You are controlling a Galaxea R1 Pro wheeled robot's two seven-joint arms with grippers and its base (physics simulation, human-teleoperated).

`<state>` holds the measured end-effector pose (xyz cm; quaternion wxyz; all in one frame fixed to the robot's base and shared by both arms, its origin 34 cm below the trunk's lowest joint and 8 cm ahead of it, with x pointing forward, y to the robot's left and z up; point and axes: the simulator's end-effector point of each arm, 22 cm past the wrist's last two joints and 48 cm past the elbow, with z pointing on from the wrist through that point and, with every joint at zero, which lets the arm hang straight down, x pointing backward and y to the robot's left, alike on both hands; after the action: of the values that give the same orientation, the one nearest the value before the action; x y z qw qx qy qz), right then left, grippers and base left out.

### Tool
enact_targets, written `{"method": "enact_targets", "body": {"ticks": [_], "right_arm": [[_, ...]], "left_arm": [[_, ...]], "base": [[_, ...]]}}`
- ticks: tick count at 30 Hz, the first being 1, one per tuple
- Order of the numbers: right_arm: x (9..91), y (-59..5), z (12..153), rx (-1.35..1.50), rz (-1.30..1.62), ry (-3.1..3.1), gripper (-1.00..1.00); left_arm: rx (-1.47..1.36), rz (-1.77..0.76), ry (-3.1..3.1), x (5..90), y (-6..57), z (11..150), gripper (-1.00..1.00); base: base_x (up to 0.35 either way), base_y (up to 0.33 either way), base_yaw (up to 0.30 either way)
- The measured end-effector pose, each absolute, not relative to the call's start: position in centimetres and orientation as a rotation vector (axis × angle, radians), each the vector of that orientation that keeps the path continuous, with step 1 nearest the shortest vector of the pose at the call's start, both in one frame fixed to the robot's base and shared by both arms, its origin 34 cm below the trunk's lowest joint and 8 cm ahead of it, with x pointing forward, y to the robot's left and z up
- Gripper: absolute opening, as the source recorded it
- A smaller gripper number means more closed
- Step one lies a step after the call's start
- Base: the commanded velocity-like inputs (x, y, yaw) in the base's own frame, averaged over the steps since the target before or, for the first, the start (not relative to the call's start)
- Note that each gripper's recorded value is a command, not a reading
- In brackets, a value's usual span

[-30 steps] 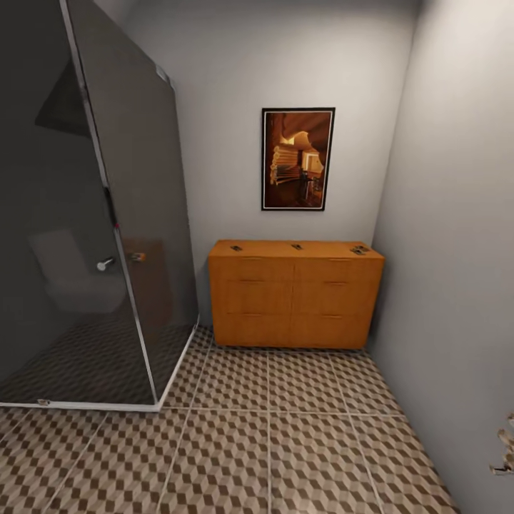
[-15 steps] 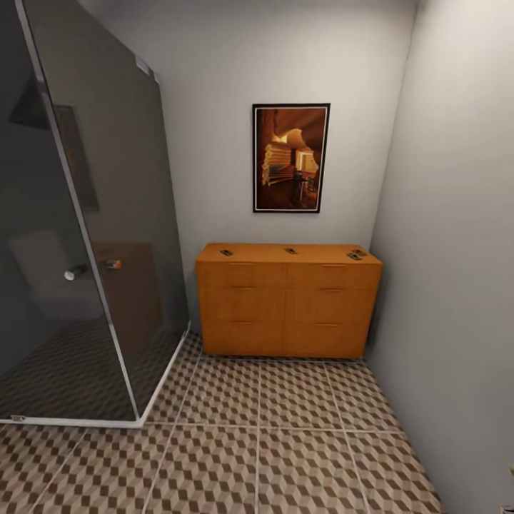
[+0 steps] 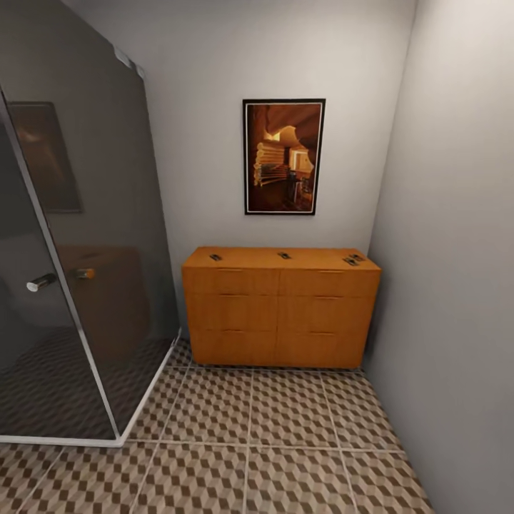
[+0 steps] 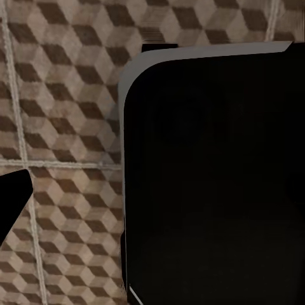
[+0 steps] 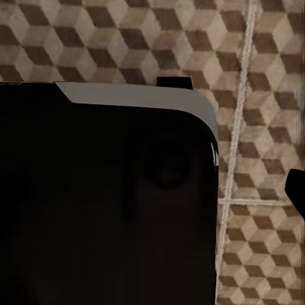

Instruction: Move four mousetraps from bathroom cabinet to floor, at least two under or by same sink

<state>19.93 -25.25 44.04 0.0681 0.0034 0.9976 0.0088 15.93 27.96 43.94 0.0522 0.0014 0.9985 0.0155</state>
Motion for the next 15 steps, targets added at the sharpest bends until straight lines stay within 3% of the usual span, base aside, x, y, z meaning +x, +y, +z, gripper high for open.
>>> {"method": "enact_targets", "body": {"ticks": [15], "right_arm": [[20.46,-25.12,44.11,0.011,0.028,2.983,1.00]], "left_arm": [[0.004,0.047,3.037,15.93,27.96,43.94,1.00]], "base": [[0.232,-0.122,0.000]]}}
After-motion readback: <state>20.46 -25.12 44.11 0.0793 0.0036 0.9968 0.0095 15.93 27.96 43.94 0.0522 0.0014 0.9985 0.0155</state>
